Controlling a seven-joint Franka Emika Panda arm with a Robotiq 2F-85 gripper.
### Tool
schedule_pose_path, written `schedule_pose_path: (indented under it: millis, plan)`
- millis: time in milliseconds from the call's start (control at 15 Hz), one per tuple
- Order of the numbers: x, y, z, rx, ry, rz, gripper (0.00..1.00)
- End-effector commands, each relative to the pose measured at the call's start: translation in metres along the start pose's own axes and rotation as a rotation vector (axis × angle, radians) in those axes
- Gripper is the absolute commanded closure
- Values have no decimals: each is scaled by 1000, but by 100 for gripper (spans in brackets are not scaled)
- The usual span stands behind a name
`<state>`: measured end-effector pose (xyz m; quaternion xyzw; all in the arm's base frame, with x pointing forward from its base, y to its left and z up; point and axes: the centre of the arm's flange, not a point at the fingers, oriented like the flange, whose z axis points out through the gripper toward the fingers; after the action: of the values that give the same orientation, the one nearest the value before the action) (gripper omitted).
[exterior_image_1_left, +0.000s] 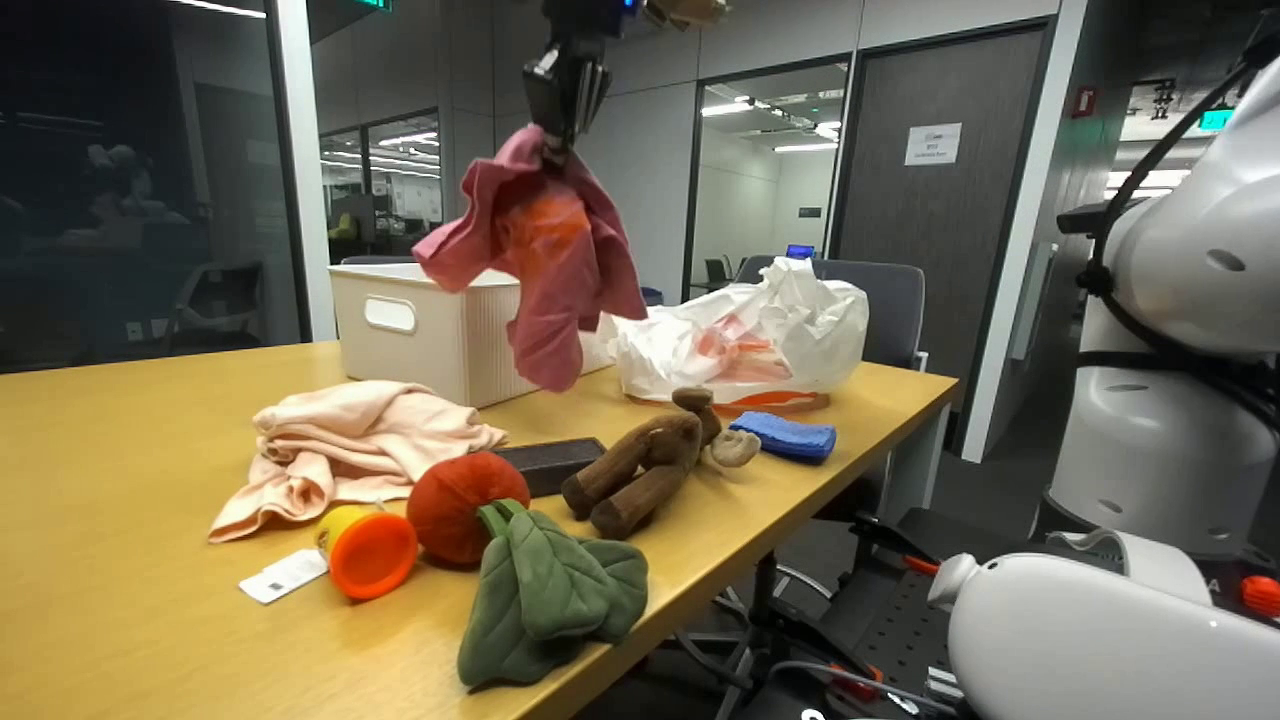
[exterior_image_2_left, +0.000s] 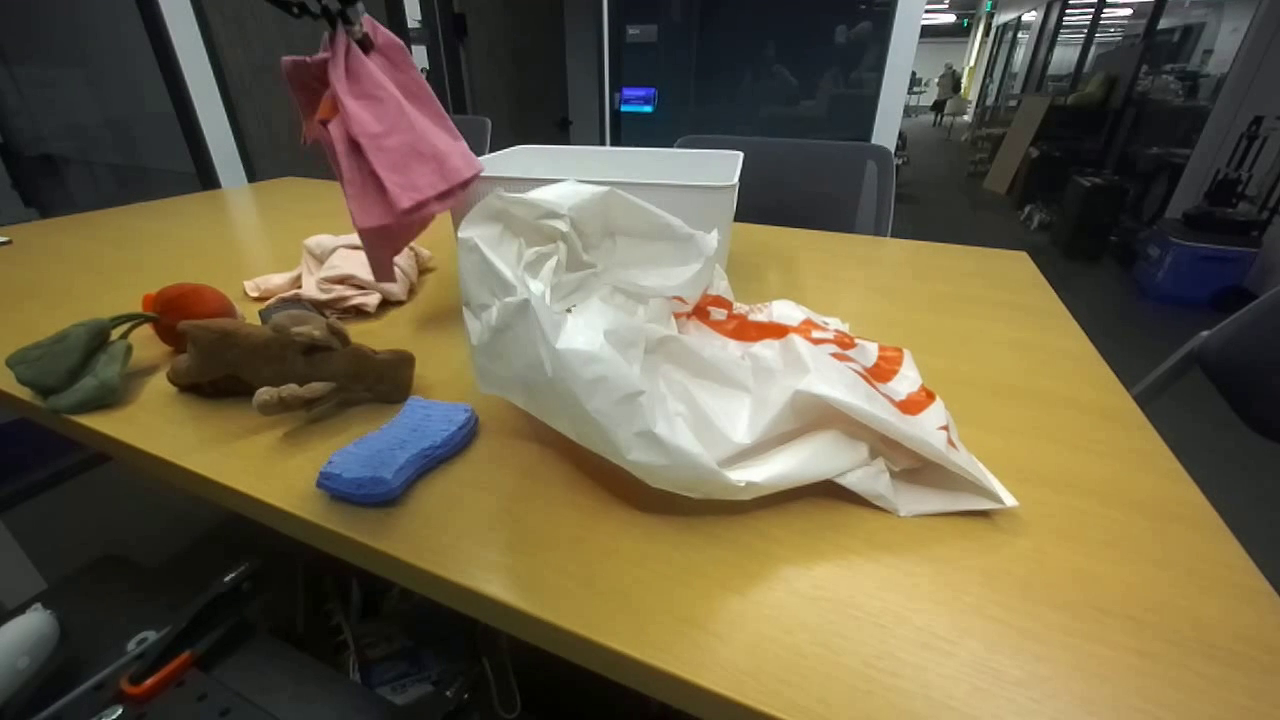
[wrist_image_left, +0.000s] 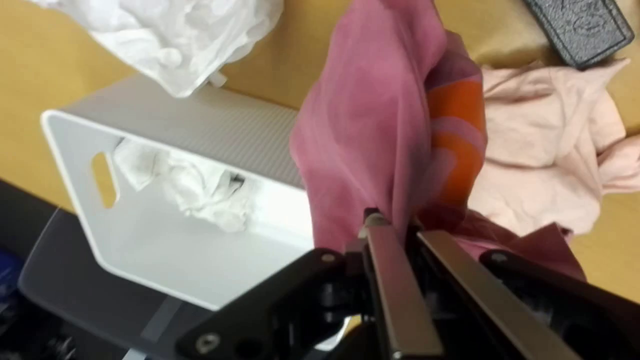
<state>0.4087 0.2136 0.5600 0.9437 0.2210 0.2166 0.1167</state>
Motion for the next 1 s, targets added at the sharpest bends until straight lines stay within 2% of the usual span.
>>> schedule_pose_path:
  millis: [0, 133, 400, 667, 733, 933]
  plan:
    - [32, -2, -83, -143, 147, -23, 98]
    - [66, -7, -94, -231, 230, -75, 98]
    - [123, -5, -68, -458, 324, -153, 98]
    - [154, 24, 7, -568, 275, -144, 98]
    - [155, 49, 39, -572, 244, -144, 98]
    - [154, 77, 107, -572, 175, -155, 98]
